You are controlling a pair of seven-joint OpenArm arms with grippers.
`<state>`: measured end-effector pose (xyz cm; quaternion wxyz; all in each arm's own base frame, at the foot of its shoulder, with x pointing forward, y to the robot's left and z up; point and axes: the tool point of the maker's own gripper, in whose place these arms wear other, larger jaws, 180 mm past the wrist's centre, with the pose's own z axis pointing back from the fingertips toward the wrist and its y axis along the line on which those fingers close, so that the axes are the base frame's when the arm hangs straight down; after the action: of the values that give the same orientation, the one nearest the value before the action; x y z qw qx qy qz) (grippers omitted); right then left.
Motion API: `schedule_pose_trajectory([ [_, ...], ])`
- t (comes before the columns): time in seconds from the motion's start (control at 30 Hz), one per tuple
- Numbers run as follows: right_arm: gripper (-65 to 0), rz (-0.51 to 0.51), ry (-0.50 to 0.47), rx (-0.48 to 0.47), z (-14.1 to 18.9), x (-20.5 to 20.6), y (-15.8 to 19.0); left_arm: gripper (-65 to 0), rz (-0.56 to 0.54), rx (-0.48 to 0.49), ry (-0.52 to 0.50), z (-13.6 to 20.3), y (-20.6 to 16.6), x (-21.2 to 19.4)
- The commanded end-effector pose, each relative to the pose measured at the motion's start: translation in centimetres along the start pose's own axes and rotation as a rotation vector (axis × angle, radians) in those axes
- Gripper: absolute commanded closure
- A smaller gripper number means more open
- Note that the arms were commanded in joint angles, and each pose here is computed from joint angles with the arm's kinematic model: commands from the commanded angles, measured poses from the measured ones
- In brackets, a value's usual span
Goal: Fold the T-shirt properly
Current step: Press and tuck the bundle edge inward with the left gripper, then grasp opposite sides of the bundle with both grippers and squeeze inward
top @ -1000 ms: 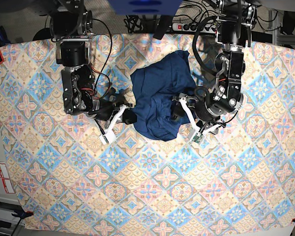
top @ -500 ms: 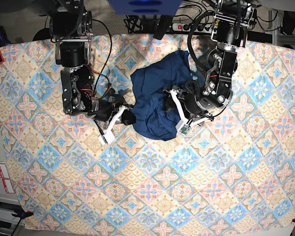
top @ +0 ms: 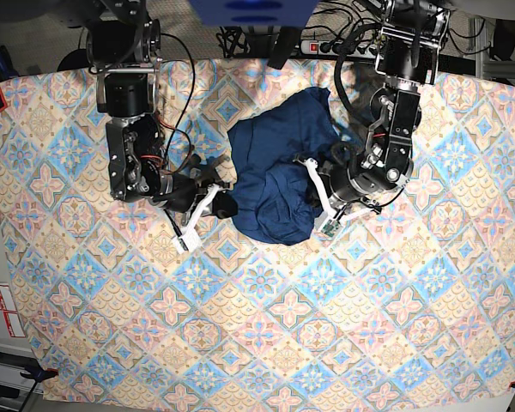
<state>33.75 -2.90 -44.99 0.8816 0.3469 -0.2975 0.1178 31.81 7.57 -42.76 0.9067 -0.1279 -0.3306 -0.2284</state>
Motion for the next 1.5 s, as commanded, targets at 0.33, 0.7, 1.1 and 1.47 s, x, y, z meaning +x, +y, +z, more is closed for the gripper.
schedule_pose_trajectory([
  [0.33,-0.4,0.030,-0.058,0.011,0.4,2.4,0.2,0.0,0.122,0.163,-0.114,4.8,5.9,0.2],
  [0.7,-0.6,0.032,-0.058,0.010,0.3,2.5,0.2,0.0,0.160,0.181,-0.114,5.1,6.5,-0.5],
  [1.1,-12.6,0.040,-0.075,0.014,0.4,3.3,0.4,-19.2,0.225,0.142,-0.112,2.8,5.9,0.3],
  [1.47,-18.7,0.059,-0.073,0.017,0.3,4.0,0.6,-18.8,0.435,0.240,-0.171,5.6,10.0,-2.3],
])
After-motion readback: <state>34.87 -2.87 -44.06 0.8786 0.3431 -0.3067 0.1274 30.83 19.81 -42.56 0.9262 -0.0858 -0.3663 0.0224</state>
